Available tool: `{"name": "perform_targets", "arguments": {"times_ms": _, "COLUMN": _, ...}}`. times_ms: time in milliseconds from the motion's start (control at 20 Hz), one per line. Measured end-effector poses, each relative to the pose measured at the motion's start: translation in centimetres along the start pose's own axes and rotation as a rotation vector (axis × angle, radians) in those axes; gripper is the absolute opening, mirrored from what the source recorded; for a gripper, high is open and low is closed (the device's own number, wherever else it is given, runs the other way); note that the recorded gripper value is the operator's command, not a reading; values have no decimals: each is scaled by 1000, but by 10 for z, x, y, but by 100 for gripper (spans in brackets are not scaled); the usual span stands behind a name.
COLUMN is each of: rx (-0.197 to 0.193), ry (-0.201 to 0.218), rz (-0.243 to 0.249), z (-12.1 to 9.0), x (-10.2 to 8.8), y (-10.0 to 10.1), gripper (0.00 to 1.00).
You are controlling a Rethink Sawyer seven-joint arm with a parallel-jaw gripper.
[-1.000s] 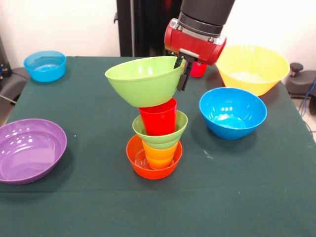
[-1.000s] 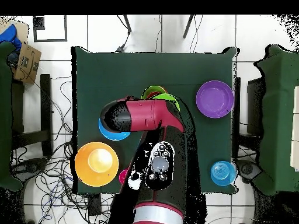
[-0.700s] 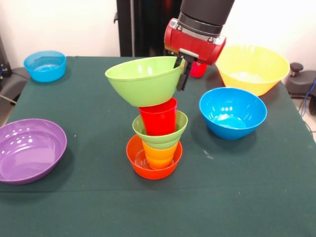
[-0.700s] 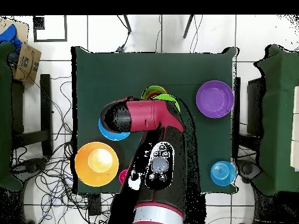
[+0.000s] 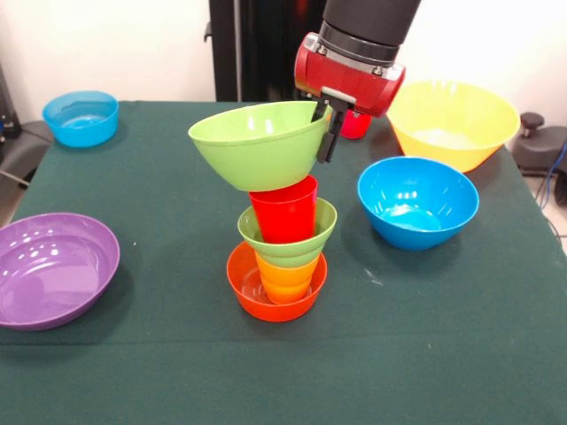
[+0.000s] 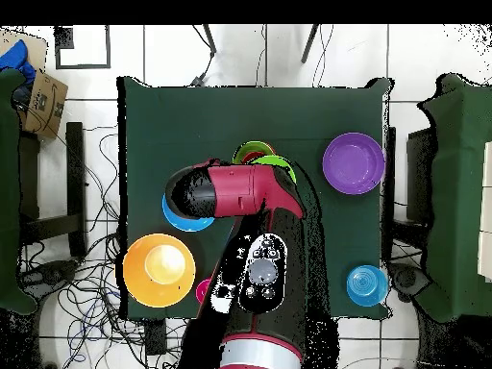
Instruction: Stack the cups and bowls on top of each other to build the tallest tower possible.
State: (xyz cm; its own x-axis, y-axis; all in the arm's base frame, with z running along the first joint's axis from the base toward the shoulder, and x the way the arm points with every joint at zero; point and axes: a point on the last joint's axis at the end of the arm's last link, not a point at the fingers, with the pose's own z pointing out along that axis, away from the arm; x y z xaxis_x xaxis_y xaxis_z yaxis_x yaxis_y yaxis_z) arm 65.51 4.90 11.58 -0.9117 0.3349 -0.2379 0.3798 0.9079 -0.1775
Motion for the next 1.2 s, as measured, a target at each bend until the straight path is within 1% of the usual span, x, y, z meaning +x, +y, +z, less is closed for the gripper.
{"name": "perform_targets", "arguments": {"times_ms": 150, "rx": 7, "ry": 8, "rz": -1, "z": 1, "x": 1, "y": -1, "gripper": 0}}
{"name": "perform_targets", "arguments": {"times_ms": 400, "rx": 21, "ry": 38, "rz": -3, "z": 2, "x": 6, "y": -2, "gripper": 0}}
{"name": "perform_targets", "arguments": {"times_ms": 550, "rx": 24, "ry": 46, "rz": -2, "z": 2, "x": 7, "y": -1, "gripper": 0}}
{"name": "perform_targets", "arguments": {"times_ms": 850, "rx": 29, "ry": 57, "rz": 3, "z": -2, "x": 1, "y": 1, "gripper": 0}}
{"name": "perform_targets", "arguments": {"times_ms": 1200, "rx": 45, "ry": 97, "rz": 12, "z": -1, "x": -9, "y": 7, "gripper": 0}}
